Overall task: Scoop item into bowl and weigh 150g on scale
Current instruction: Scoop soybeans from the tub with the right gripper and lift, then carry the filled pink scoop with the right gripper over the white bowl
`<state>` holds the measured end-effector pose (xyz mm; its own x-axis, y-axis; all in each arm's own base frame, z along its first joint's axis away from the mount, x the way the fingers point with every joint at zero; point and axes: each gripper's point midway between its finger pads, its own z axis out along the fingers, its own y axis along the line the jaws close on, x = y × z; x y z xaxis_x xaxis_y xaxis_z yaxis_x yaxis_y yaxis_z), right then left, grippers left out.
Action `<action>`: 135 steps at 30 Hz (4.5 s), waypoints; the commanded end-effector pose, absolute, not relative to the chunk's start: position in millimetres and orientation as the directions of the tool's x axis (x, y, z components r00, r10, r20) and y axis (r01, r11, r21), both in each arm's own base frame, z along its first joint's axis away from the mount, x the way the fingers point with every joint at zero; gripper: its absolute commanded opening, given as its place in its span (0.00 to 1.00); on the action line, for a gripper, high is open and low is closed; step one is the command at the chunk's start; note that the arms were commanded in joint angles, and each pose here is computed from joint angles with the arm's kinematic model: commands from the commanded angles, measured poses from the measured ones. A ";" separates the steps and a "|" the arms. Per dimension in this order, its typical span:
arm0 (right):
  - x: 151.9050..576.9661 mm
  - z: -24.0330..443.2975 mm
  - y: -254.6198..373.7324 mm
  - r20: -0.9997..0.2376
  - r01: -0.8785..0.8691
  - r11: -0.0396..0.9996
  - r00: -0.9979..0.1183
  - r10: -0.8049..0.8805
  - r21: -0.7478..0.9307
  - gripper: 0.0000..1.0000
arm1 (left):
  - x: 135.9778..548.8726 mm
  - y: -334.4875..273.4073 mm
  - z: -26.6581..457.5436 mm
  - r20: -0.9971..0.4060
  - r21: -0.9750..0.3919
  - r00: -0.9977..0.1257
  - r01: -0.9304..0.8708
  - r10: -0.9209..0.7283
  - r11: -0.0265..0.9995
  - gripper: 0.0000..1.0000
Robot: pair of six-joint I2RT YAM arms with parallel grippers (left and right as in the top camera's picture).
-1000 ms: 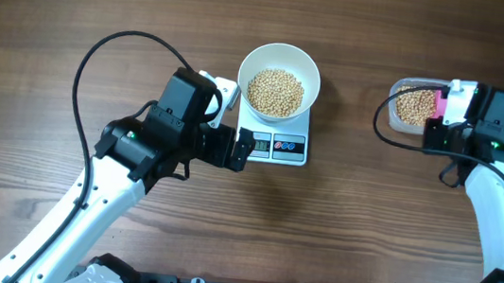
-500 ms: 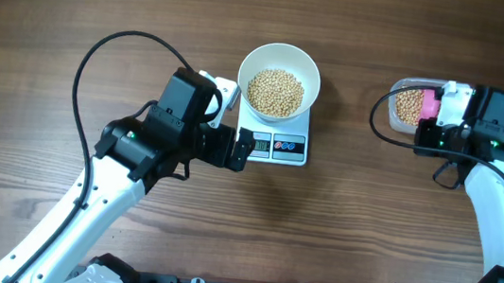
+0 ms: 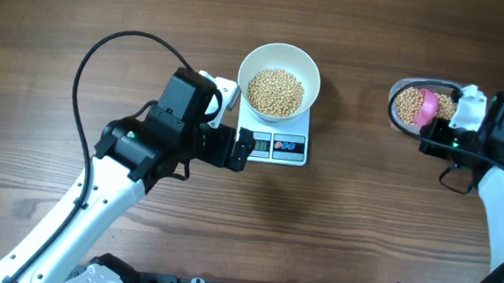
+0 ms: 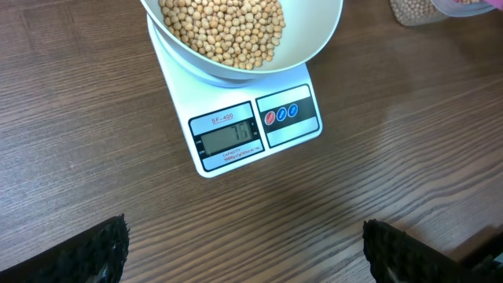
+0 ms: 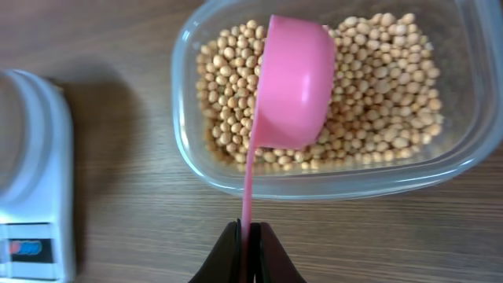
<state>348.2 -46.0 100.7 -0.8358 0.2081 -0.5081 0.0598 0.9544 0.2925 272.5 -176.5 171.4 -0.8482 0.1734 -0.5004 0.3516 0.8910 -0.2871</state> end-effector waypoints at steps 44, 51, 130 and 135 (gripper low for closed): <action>321.7 186.0 -79.5 -0.203 0.092 0.345 -0.658 0.725 0.934 0.04 | 271.6 -178.2 175.1 -0.515 -0.285 -0.837 0.373 0.187 0.883 1.00; 316.8 201.3 -67.5 -0.159 0.038 0.252 -0.683 0.713 0.967 0.04 | 271.6 -178.2 175.1 -0.515 -0.285 -0.837 0.373 0.187 0.883 1.00; 375.4 208.9 169.8 -0.260 -0.167 0.303 -0.918 0.299 0.938 0.04 | 271.6 -178.2 175.1 -0.515 -0.285 -0.837 0.373 0.187 0.883 1.00; 379.0 202.9 175.8 -0.373 -0.259 0.375 -0.886 0.275 0.890 0.04 | 271.6 -178.2 175.1 -0.515 -0.285 -0.837 0.373 0.187 0.883 1.00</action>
<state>371.7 173.0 206.5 -0.9187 0.2961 -0.2612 -0.1646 0.3139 0.9351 272.6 -176.5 171.5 -0.8481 0.1734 -0.5007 0.3517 0.8910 -0.2872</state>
